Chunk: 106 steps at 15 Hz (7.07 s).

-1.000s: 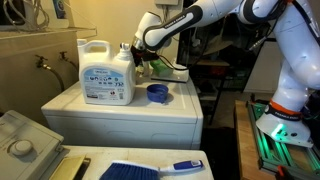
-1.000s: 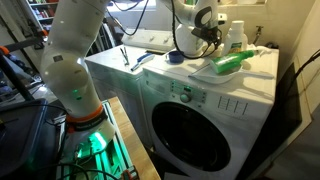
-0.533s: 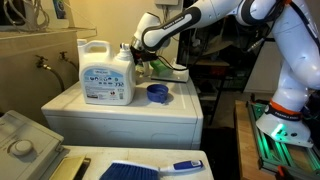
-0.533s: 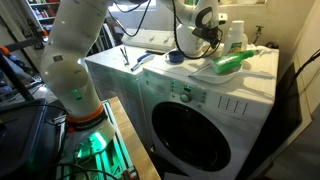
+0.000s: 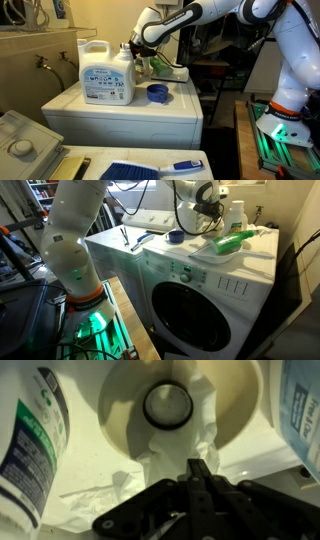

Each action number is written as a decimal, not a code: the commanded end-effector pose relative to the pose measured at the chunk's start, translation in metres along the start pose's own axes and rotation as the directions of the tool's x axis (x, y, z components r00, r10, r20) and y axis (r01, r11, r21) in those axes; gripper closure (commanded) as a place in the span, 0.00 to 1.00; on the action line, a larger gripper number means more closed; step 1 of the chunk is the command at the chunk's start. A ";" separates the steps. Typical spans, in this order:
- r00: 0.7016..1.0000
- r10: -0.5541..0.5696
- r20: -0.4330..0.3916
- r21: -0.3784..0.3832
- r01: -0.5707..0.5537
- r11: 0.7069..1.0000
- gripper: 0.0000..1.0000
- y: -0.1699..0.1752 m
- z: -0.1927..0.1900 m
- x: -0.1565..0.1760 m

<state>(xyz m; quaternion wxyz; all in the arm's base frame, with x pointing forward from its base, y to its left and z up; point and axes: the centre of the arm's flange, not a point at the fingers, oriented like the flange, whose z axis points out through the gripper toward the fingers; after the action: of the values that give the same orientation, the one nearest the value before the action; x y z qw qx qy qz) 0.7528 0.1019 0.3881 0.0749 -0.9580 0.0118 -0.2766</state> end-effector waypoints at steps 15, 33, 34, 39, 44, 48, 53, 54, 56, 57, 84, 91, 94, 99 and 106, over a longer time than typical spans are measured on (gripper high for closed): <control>0.960 0.071 -0.270 -0.099 -0.101 0.990 0.96 0.040 -0.020 0.028; 0.925 0.380 0.012 -0.125 -0.376 0.918 0.00 0.000 -0.048 -0.002; 0.912 0.408 0.047 -0.152 -0.397 0.905 0.00 0.003 -0.047 -0.007; 0.846 0.508 0.160 -0.203 -0.475 0.856 0.00 0.030 -0.026 -0.032; 0.801 0.562 0.204 -0.250 -0.513 0.821 0.00 0.044 -0.008 -0.051; 0.771 0.595 0.228 -0.254 -0.543 0.801 0.22 0.049 0.004 -0.059; 0.743 0.617 0.260 -0.247 -0.566 0.786 0.44 0.049 0.009 -0.062; 0.738 0.618 0.270 -0.260 -0.563 0.785 0.44 0.048 0.009 -0.064; 0.732 0.620 0.284 -0.269 -0.560 0.784 0.63 0.046 0.006 -0.067; 0.728 0.620 0.294 -0.273 -0.557 0.784 0.70 0.045 0.005 -0.068; 0.855 0.317 0.410 -0.227 -0.242 0.944 0.97 0.072 -0.086 -0.145; 0.838 0.363 0.408 -0.195 -0.309 0.931 0.45 0.089 -0.077 -0.163; 0.841 0.370 0.395 -0.153 -0.337 0.929 0.23 0.088 -0.074 -0.161; 0.827 0.369 0.424 -0.124 -0.351 0.928 0.17 0.081 -0.062 -0.169; 0.820 0.377 0.431 -0.135 -0.355 0.925 0.73 0.082 -0.057 -0.174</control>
<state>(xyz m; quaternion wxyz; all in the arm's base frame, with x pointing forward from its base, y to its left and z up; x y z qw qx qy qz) 0.5845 0.0299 0.3382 0.0949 -0.9782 0.1828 -0.0261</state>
